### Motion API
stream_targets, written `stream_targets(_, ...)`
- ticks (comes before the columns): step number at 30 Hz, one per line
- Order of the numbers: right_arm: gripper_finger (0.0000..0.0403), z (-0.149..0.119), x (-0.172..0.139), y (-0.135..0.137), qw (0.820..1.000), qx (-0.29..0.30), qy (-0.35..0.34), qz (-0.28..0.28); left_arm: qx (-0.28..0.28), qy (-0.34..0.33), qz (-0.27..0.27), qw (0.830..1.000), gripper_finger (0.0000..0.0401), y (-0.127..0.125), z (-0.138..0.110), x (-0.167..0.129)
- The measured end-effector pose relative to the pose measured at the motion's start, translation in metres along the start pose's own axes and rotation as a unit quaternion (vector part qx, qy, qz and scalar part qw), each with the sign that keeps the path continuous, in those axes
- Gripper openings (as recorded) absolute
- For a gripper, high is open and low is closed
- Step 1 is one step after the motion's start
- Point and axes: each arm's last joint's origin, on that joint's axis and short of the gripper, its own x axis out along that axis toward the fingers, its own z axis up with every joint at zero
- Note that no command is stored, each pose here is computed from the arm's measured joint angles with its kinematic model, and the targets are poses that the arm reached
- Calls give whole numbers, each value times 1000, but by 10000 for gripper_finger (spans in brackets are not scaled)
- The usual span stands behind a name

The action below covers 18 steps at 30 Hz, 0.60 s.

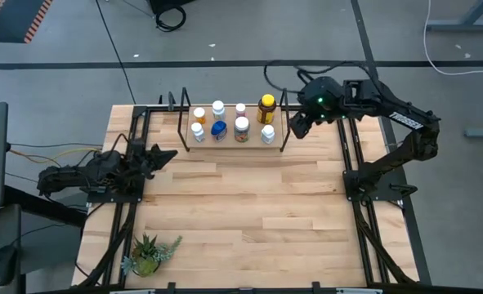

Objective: Pick and place medicine bottles onto shelf by color
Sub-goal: Return to Home Position

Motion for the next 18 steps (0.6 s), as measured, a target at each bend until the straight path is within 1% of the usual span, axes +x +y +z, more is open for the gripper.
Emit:
stream_targets(3, 235, -7, 3, 5, 999, -26, 22, -5, 7, 15, 14, 1000, 3, 3, -3, 0)
stream_targets(6, 235, -13, 3, 9, 998, -47, 17, -22, 14, 43, 31, 999, 11, 7, -8, -1)
stream_targets(8, 235, -17, 1, 9, 998, -48, 6, -31, 19, 61, 39, 997, 16, 9, -11, -1)
stream_targets(10, 234, -22, -1, 7, 999, -33, -4, -28, 22, 64, 42, 997, 17, 10, -11, -1)
stream_targets(13, 227, -34, 0, 4, 1000, 9, -17, -14, 28, 64, 42, 997, 8, 10, -11, -1)
stream_targets(15, 217, -46, 2, 4, 999, 38, -28, 9, 35, 70, 46, 996, 4, 11, -12, -1)
stream_targets(18, 198, -70, 12, 6, 996, 75, -25, 46, 64, 91, 62, 992, 8, 14, -16, -2)
